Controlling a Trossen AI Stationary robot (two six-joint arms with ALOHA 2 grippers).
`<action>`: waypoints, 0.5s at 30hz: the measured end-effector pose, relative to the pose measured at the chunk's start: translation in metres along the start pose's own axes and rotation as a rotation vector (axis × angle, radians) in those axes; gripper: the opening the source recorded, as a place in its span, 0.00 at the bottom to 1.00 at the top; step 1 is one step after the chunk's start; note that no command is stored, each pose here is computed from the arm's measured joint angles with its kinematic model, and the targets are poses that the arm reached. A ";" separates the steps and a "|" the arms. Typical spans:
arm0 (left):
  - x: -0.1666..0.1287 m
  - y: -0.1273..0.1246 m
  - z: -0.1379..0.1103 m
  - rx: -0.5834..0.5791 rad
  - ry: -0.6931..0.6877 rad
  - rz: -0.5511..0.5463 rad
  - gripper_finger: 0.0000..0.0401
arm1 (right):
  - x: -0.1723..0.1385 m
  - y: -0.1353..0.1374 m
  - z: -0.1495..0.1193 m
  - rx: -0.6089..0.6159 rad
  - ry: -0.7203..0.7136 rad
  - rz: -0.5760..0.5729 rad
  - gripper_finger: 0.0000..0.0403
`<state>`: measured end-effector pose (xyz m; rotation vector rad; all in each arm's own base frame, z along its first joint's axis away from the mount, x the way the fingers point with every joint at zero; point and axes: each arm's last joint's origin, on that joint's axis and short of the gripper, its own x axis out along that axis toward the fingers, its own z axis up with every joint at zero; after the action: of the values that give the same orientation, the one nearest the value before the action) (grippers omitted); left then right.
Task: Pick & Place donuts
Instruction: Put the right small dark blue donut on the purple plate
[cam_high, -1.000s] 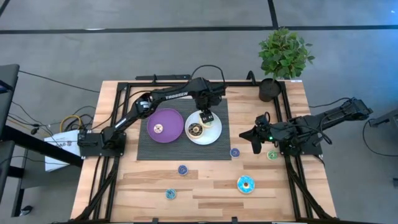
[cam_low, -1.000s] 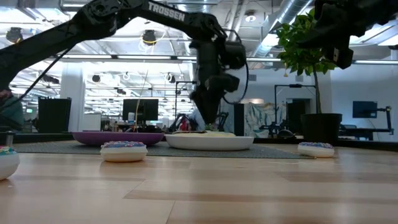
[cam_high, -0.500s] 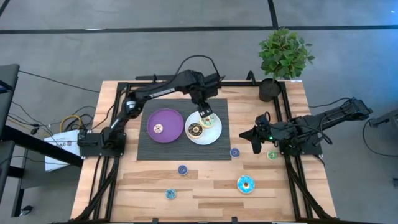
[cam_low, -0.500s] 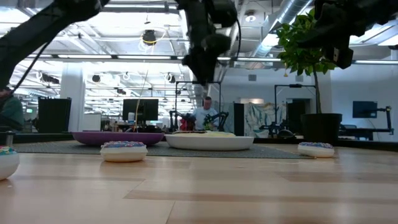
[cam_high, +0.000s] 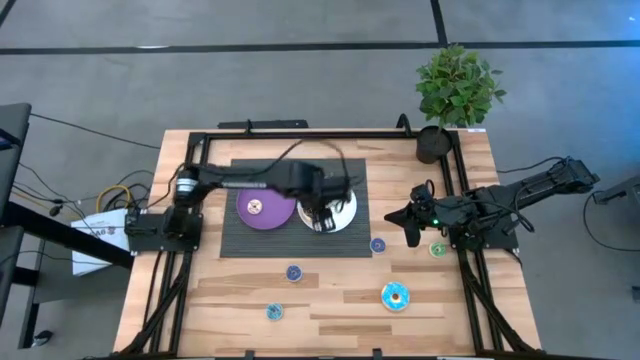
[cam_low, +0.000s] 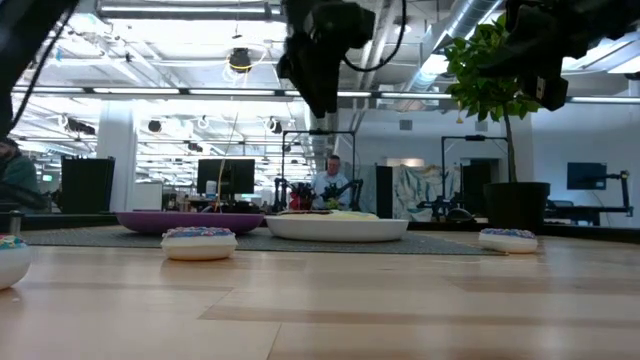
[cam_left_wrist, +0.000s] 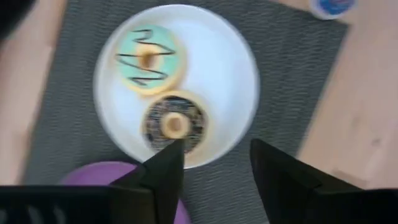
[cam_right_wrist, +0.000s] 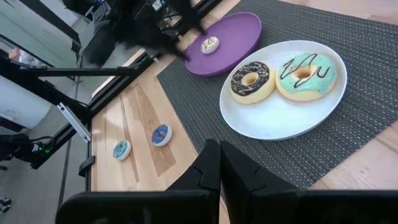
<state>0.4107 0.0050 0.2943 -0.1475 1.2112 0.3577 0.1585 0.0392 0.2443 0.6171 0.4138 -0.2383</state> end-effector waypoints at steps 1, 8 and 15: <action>0.000 -0.005 -0.008 -0.016 -0.019 -0.013 0.41 | 0.000 0.000 0.000 0.000 0.000 0.000 0.00; -0.008 -0.019 -0.070 -0.177 -0.165 -0.145 0.20 | 0.000 0.000 0.000 0.001 -0.002 0.001 0.00; -0.027 -0.016 -0.128 -0.231 -0.336 -0.236 0.01 | 0.002 0.006 0.005 -0.013 -0.051 0.050 0.00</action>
<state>0.2942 -0.0540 0.2730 -0.4101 0.8079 0.3003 0.1637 0.0408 0.2501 0.6070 0.3497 -0.2030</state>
